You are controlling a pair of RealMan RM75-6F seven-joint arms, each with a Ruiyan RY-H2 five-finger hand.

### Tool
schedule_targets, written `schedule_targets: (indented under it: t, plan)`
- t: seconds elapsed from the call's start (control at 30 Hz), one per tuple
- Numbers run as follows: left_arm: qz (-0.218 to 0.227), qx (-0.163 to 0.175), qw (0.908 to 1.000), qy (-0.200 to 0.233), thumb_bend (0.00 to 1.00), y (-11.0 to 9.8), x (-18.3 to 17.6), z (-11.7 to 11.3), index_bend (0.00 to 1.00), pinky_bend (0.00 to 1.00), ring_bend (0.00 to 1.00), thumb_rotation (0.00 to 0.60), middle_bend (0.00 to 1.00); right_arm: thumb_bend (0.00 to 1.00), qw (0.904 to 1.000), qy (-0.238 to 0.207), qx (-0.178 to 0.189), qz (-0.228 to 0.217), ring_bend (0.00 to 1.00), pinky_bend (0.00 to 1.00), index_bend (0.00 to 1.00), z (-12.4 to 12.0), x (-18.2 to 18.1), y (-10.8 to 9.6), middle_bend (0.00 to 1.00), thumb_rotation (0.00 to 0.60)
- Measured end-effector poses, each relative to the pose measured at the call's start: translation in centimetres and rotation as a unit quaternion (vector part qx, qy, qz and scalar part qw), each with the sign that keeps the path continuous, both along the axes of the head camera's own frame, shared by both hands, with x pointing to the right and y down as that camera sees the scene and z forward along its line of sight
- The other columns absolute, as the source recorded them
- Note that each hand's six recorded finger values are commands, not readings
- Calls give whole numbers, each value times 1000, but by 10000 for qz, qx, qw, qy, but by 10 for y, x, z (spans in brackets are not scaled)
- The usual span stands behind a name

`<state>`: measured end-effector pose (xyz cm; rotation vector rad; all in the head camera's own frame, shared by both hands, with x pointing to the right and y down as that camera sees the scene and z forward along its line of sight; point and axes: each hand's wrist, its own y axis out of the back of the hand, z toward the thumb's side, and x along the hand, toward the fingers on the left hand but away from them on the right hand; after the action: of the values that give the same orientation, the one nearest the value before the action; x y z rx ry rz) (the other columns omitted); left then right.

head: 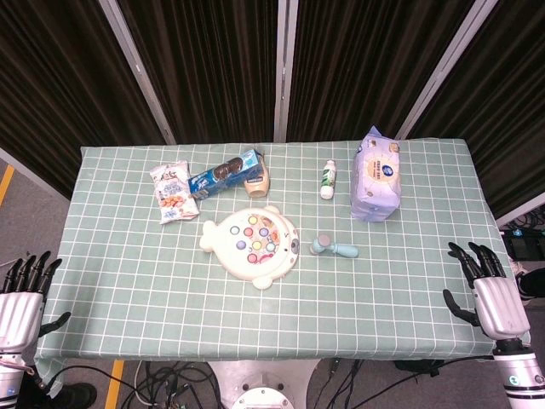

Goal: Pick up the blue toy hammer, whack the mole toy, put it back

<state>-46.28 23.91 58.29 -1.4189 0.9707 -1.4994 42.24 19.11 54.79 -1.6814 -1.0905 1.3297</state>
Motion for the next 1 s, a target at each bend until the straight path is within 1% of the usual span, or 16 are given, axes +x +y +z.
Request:
schedule_targets:
  t: [0.17, 0.27, 0.37, 0.4, 0.47, 0.5, 0.57, 0.67, 0.73, 0.8, 0.93, 1.0]
  plan:
    - [-22, 33, 10000, -34, 57, -1, -2, 0, 115, 0, 0, 600, 36, 301, 10000, 30, 49, -16, 41, 52, 77, -3, -1, 1, 215, 600]
    - [-13, 49, 10000, -3, 57, -1, -2, -1, 115, 0, 0, 600, 36, 290, 10000, -5, 1, -29, 41, 51, 64, -3, -3, 1, 214, 600]
    - [-2, 51, 10000, 31, 57, -1, -1, -1, 115, 0, 0, 600, 35, 195, 9998, -67, -119, -126, 42, 52, 51, 2, -11, -1, 211, 600]
    - [4, 55, 10000, 35, 57, -1, -1, -2, 115, 0, 0, 600, 35, 150, 9996, -96, -192, -189, 42, 52, 50, 5, -16, -3, 211, 600]
    - [8, 68, 10000, 41, 57, -1, -1, -2, 115, 0, 0, 600, 36, 94, 9989, -145, -321, -306, 42, 52, 49, 11, -26, -7, 213, 600]
    - [5, 70, 10000, 46, 56, -1, -1, -2, 115, 0, 0, 600, 36, 73, 9982, -173, -409, -400, 41, 52, 49, 15, -34, -11, 213, 600]
    - [-4, 73, 10000, 65, 57, 0, -1, -2, 115, 0, 0, 600, 36, 65, 9968, -209, -538, -555, 41, 53, 48, 22, -48, -17, 214, 600]
    - [-21, 61, 9999, 94, 56, 1, -3, -2, 115, 0, 0, 600, 35, 75, 9939, -249, -757, -759, 41, 54, 47, 39, -70, -32, 216, 600]
    - [-49, 46, 9999, 98, 57, 2, -5, -1, 115, 0, 0, 600, 35, 125, 9923, -294, -902, -801, 41, 55, 56, 52, -85, -43, 220, 600]
    - [-72, 35, 9999, 95, 57, 3, -7, -1, 115, 0, 0, 600, 35, 174, 9910, -358, -1030, -783, 42, 59, 76, 66, -99, -54, 227, 600]
    - [-91, 43, 9999, 109, 57, 4, -10, -2, 115, 0, 0, 600, 35, 230, 9886, -424, -1279, -673, 50, 79, 111, 96, -127, -72, 232, 600]
    - [-96, 40, 9999, 111, 57, 4, -11, -1, 115, 0, 0, 600, 35, 251, 9873, -432, -1404, -605, 51, 90, 144, 109, -137, -77, 236, 600]
